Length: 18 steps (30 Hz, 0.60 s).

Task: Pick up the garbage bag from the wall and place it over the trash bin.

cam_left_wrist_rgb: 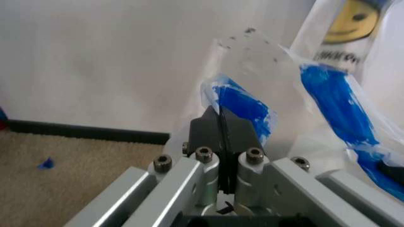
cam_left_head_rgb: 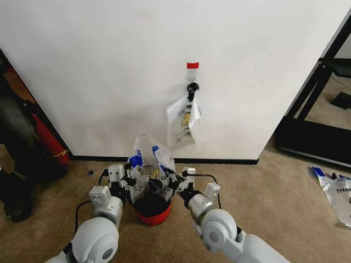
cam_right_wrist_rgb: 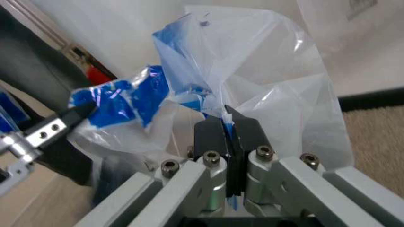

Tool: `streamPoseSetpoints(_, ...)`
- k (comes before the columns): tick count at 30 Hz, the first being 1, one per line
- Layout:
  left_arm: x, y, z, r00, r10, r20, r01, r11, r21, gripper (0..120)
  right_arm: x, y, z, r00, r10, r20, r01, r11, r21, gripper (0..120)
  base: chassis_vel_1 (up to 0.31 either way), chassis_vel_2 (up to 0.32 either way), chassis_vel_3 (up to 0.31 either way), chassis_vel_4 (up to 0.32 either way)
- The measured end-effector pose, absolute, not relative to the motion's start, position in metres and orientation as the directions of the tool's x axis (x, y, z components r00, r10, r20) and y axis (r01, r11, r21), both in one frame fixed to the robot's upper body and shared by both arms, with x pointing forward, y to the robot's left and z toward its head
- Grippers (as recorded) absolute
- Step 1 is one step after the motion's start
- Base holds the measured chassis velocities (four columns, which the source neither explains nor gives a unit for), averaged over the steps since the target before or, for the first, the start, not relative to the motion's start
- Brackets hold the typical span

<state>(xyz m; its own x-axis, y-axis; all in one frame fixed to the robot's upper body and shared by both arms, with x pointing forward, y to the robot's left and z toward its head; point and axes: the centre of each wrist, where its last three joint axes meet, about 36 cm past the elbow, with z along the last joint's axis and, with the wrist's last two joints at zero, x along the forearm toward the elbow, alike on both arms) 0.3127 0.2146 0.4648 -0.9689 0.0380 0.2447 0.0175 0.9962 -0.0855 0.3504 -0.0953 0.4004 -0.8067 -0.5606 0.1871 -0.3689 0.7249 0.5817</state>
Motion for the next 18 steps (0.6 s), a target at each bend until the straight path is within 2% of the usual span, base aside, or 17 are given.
streamPoseSetpoints(6,0.313,0.217,0.440,-0.957,0.016,0.289,-0.002,0.998,-0.063,0,0.352,-0.086,0.387,-0.809,-0.550,0.208,-0.347,0.732,0.587,0,0.000,0.000,0.000,0.000)
streamPoseSetpoints(18,0.314,0.221,0.425,-0.949,-0.006,0.316,-0.023,0.998,-0.052,0,0.348,-0.074,0.371,-0.804,-0.542,0.245,-0.328,0.747,0.578,0,0.000,0.000,0.000,0.000)
